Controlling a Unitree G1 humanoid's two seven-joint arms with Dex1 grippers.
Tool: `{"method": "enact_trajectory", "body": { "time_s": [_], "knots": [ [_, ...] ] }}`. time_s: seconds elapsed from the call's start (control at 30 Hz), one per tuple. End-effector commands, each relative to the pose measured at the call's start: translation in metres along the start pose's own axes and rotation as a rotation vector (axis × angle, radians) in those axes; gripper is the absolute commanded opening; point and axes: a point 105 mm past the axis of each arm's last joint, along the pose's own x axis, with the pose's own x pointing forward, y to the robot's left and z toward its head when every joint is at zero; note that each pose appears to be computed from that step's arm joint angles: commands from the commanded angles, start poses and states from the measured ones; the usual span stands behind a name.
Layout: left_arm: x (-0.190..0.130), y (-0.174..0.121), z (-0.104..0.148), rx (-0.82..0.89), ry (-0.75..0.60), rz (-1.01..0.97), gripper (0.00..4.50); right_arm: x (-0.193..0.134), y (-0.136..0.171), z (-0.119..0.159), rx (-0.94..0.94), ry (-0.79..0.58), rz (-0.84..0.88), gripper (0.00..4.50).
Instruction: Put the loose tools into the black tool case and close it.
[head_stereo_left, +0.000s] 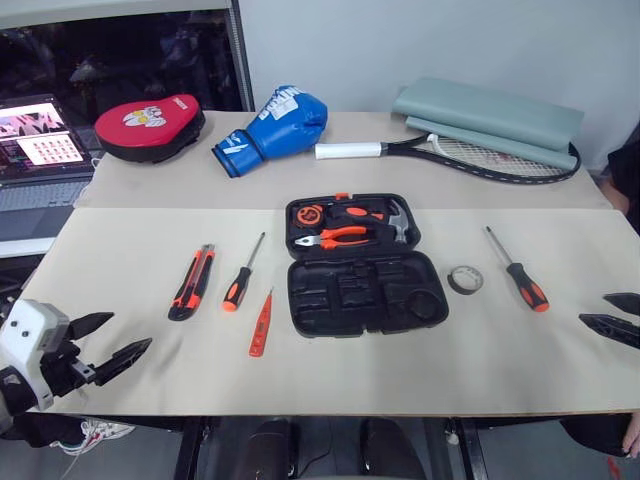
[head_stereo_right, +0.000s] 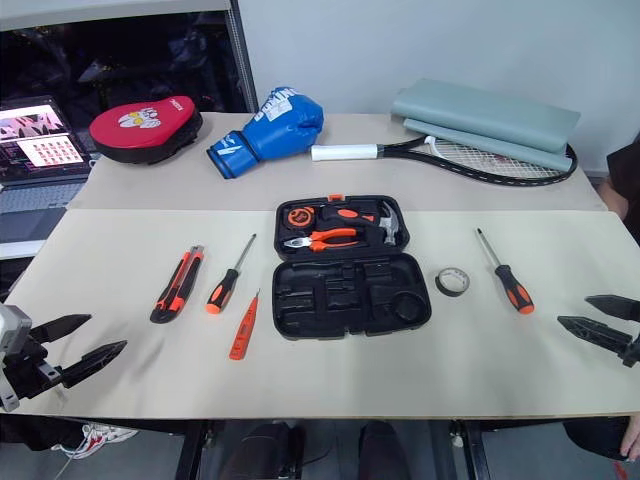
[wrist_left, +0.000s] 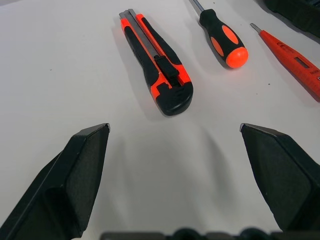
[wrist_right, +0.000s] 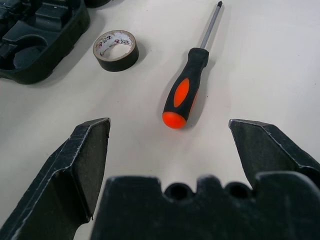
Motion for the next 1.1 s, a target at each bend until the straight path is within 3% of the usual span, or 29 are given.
{"method": "enact_trajectory", "body": {
  "time_s": [0.03, 0.2, 0.37, 0.47, 0.6, 0.77, 1.0, 1.1],
  "knots": [
    [0.002, 0.002, 0.006, 0.016, -0.005, -0.001, 4.5, -0.007, -0.001, 0.015, -0.058, -0.036, -0.026, 4.42],
    [0.009, 0.004, 0.008, 0.014, 0.0, 0.01, 4.5, -0.004, 0.001, 0.019, -0.12, -0.036, -0.057, 4.42],
    [0.029, 0.003, 0.042, 0.029, -0.037, -0.028, 4.5, 0.004, 0.01, 0.045, -0.227, -0.099, -0.091, 4.42],
    [0.047, -0.004, 0.061, 0.043, -0.009, -0.057, 4.5, 0.012, 0.042, 0.074, -0.296, -0.16, 0.008, 4.42],
    [0.073, -0.015, 0.066, -0.023, 0.107, -0.037, 4.5, 0.026, 0.098, 0.105, -0.38, -0.218, 0.171, 4.42],
    [0.105, -0.034, 0.068, -0.056, 0.245, -0.039, 4.5, 0.052, 0.176, 0.119, -0.48, -0.251, 0.41, 4.42],
    [0.132, -0.046, 0.085, -0.057, 0.24, -0.064, 4.5, 0.067, 0.219, 0.128, -0.514, -0.297, 0.51, 4.42],
    [0.141, -0.045, 0.077, -0.041, 0.323, -0.038, 4.5, 0.072, 0.236, 0.13, -0.519, -0.319, 0.549, 4.42]
  ]
}}
